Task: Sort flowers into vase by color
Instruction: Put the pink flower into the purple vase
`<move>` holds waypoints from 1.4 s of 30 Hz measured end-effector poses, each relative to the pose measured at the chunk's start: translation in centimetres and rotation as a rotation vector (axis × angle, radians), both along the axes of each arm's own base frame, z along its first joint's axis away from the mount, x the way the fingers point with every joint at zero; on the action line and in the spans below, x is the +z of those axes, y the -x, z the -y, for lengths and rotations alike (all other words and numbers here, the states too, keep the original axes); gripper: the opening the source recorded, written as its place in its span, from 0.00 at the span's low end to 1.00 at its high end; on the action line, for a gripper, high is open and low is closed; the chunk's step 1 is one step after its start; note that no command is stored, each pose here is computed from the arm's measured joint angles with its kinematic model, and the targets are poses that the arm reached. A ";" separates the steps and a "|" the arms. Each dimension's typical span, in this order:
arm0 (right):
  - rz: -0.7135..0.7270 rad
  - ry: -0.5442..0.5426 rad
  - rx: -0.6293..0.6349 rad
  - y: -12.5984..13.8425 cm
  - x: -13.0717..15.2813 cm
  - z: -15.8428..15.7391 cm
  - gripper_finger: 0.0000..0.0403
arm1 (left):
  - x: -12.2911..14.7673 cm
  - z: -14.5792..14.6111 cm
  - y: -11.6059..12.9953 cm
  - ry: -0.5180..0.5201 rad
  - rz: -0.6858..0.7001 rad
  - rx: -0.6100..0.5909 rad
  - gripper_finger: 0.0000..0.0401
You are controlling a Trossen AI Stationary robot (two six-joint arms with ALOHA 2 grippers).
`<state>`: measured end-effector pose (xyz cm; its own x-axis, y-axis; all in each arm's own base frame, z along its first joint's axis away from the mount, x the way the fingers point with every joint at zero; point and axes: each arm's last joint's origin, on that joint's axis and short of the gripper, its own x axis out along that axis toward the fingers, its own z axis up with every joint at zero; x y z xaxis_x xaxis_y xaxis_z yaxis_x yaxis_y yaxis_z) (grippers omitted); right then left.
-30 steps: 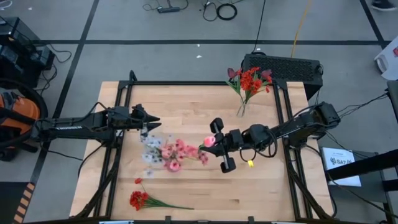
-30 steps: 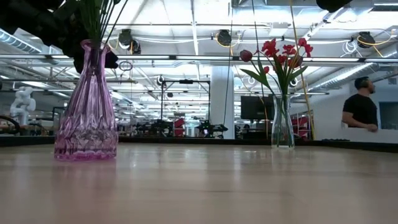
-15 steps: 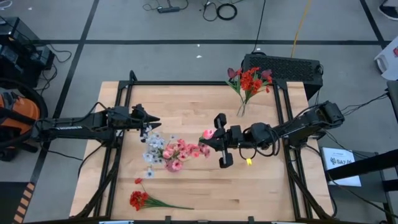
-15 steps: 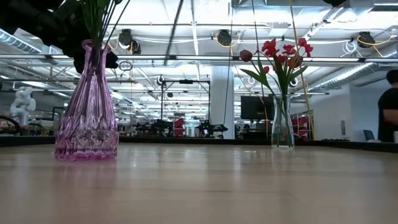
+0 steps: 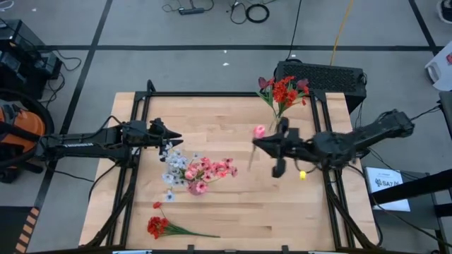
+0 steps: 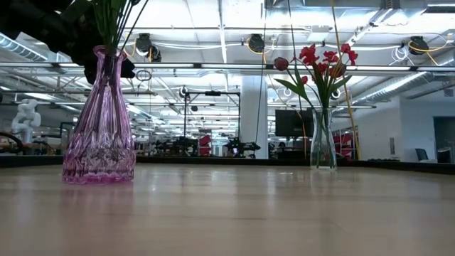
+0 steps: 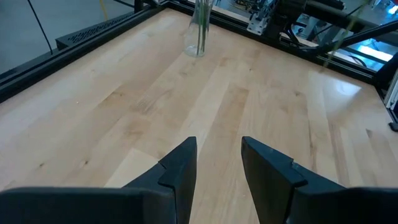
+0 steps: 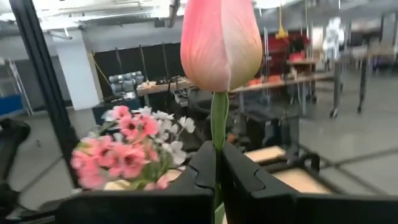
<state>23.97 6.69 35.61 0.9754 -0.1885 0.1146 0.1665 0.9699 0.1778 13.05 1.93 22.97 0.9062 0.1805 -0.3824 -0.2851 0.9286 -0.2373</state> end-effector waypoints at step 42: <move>0.150 0.280 0.117 -18.8 2.5 -12.3 0.00 | -0.1 0.0 0.1 0.002 -0.017 0.000 0.33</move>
